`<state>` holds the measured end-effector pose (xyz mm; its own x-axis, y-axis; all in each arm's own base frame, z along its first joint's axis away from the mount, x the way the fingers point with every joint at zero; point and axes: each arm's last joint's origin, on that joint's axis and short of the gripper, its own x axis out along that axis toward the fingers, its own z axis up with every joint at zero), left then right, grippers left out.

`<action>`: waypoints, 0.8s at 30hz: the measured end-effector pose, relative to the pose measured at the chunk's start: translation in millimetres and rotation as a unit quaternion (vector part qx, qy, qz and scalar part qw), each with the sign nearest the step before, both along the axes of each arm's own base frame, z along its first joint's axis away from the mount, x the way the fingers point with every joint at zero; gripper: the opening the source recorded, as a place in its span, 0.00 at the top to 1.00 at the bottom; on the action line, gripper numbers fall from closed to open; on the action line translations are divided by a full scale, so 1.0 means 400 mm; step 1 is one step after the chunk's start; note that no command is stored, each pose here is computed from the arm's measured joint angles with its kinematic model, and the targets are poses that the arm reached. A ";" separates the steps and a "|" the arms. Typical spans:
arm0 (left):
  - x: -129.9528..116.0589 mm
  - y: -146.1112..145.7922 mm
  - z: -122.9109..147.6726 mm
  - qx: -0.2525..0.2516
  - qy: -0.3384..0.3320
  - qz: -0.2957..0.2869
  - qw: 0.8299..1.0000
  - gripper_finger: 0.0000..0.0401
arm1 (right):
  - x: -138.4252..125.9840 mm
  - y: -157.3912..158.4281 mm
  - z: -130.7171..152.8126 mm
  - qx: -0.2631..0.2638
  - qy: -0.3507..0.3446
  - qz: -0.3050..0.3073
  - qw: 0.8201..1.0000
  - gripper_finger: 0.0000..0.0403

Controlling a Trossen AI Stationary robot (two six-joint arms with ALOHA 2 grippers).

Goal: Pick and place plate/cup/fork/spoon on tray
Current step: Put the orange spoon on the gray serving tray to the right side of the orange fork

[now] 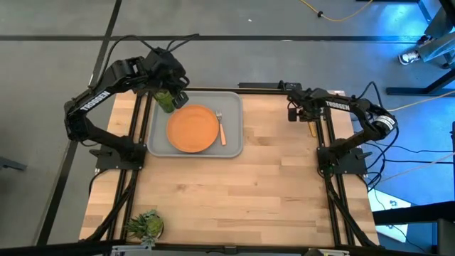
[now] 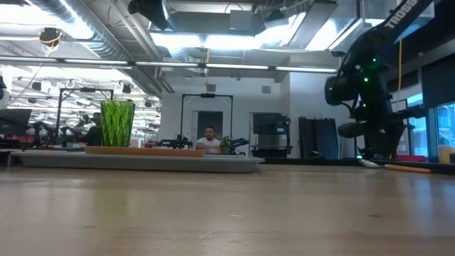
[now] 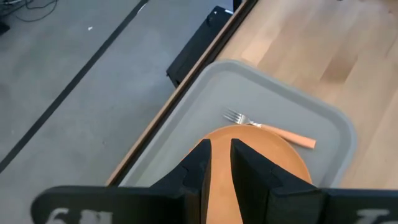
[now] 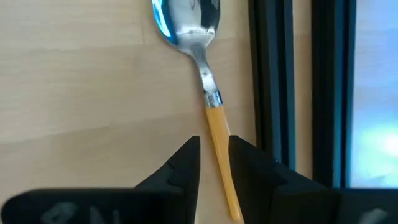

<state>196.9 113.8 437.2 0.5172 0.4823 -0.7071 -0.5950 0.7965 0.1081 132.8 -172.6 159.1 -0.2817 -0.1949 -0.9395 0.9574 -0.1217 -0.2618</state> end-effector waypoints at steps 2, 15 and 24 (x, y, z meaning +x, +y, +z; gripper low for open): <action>0.001 0.000 0.001 0.001 -0.002 0.000 1.000 0.87 | -0.008 -0.004 -0.009 -0.004 -0.003 -0.006 1.000 0.78; -0.004 0.015 0.005 0.007 -0.012 0.013 1.000 0.87 | -0.030 -0.032 -0.027 -0.009 0.004 -0.003 1.000 0.78; -0.015 0.032 0.005 0.007 -0.012 0.030 0.999 0.87 | -0.015 -0.053 -0.072 0.001 0.011 0.010 1.000 0.78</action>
